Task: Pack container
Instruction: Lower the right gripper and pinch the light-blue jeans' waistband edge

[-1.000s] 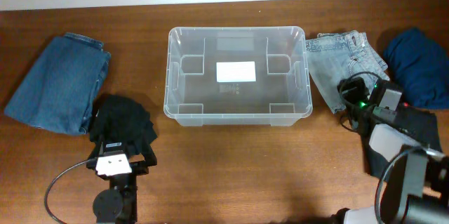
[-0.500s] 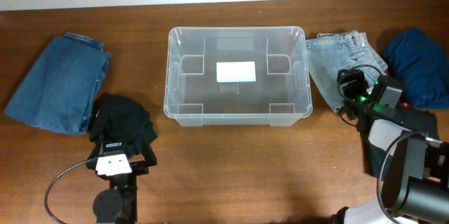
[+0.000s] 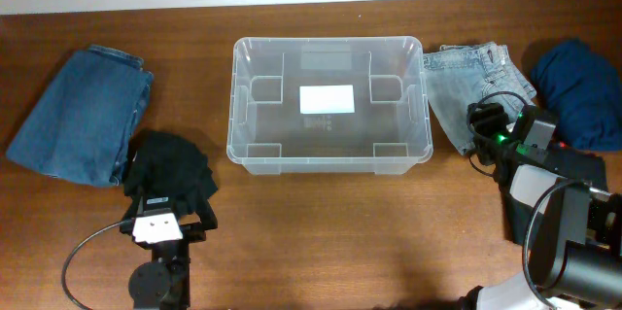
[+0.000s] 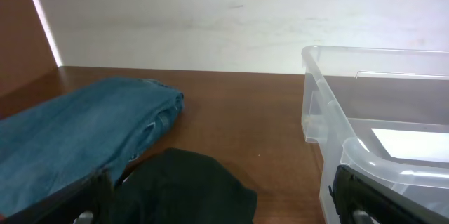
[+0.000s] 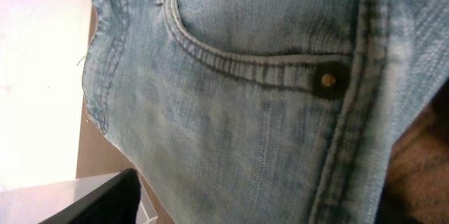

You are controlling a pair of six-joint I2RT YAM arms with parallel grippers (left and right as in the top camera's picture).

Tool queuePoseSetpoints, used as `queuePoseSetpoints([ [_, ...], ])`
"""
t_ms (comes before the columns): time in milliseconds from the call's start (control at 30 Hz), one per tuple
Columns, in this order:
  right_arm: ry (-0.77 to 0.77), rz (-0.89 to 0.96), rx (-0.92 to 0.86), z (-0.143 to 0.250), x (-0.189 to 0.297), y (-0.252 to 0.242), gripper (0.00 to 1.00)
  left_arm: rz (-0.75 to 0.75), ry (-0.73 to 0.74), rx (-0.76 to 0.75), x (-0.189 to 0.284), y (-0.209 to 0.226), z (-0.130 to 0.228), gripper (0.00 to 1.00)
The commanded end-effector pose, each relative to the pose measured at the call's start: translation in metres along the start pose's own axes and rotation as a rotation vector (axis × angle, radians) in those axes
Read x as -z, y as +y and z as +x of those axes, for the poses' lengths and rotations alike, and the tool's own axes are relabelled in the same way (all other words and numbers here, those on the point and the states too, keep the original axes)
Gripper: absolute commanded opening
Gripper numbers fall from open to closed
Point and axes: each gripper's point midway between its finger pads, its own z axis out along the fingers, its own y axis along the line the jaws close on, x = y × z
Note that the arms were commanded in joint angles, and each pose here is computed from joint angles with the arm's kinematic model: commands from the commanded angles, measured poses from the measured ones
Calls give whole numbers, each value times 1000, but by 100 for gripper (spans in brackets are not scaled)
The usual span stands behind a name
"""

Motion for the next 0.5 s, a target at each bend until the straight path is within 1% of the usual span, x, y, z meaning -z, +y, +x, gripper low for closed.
queuePoseSetpoints([
  [0, 56, 61, -19, 14, -5, -27, 72, -1, -2, -12, 0, 0, 0, 99],
  [100, 57, 77, -42, 10, -2, -35, 70, -1, -1, -12, 0, 0, 0, 99],
  [267, 81, 38, -44, 5, 2, -34, 69, -1, -1, -12, 0, 0, 1, 99],
  [333, 84, 10, 1, 3, 2, -30, 67, -1, -1, -12, 0, 0, 0, 99],
  [367, 84, 2, 16, 3, 2, -28, 64, -1, -2, -12, 0, 0, 0, 99],
  [467, 82, -2, 17, 2, 2, -27, 63, -1, -1, -12, 0, 0, 0, 99],
])
